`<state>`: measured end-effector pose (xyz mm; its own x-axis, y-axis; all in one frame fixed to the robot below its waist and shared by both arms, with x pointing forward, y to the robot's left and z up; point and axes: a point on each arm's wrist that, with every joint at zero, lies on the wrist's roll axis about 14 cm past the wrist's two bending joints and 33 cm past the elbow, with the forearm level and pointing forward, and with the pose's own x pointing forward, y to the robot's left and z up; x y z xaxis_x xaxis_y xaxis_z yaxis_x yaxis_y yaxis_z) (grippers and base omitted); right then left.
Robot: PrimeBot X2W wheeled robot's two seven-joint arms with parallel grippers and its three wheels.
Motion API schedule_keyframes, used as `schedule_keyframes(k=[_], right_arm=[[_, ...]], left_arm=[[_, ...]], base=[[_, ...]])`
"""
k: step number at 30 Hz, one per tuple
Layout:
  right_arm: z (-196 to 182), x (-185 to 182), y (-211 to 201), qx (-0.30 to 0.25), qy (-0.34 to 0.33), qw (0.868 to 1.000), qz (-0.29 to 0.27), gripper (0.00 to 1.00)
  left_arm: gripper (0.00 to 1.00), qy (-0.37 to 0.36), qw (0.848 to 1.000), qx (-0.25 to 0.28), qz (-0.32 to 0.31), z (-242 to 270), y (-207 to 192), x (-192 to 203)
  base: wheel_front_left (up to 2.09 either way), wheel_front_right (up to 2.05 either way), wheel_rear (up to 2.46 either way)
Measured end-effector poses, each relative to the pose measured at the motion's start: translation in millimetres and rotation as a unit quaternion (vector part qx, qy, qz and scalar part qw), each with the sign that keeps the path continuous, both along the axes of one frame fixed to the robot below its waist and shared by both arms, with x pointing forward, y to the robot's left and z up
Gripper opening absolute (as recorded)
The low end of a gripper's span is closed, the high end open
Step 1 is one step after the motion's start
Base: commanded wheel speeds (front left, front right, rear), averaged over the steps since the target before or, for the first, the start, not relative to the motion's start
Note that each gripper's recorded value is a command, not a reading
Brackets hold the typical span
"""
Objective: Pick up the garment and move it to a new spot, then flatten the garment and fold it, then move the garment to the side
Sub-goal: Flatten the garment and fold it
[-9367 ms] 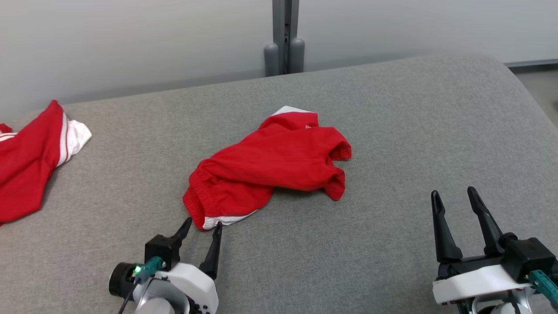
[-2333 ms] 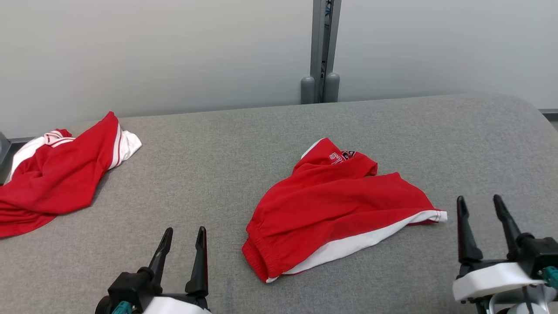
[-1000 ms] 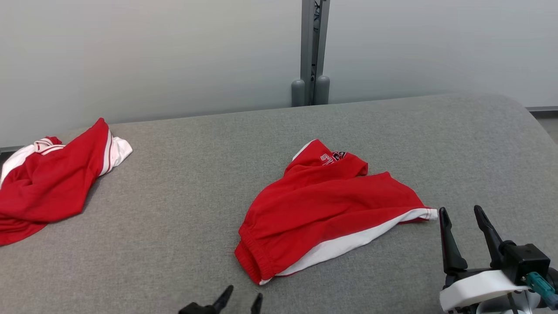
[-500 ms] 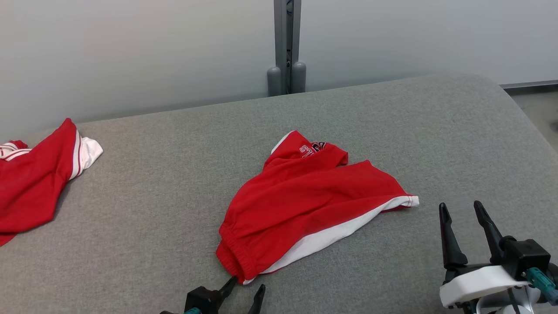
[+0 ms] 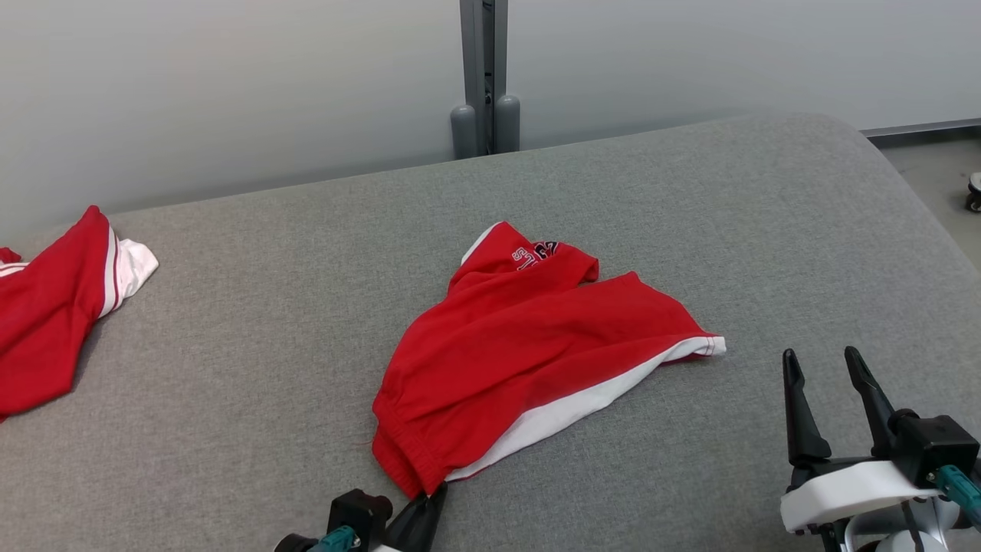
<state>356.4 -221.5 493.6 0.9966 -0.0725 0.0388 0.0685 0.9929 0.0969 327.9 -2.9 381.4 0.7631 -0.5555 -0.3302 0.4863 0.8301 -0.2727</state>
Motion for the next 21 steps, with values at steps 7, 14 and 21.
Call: schedule_keyframes(k=[7, 14, 21], right_arm=[[-14.0, 2.2, 6.0, 0.004, 0.022, 1.0, 0.009, 1.0], [-55.9, -0.5, 25.5, 0.012, 0.091, 0.995, 0.037, 1.0], [-84.9, 1.5, 47.5, -0.022, 0.145, 0.986, 0.081, 1.0]], left_arm=[[0.0, -0.026, 0.999, -0.007, 0.045, 14.9, 19.3, 17.9], [0.0, -0.061, 0.993, -0.008, 0.101, 33.5, 51.7, 37.8], [0.0, -0.059, 0.991, -0.003, 0.118, 30.0, 63.1, 40.6]], base=[[0.0, 0.0, 0.0], [0.0, 0.0, 0.0], [0.0, 0.0, 0.0]])
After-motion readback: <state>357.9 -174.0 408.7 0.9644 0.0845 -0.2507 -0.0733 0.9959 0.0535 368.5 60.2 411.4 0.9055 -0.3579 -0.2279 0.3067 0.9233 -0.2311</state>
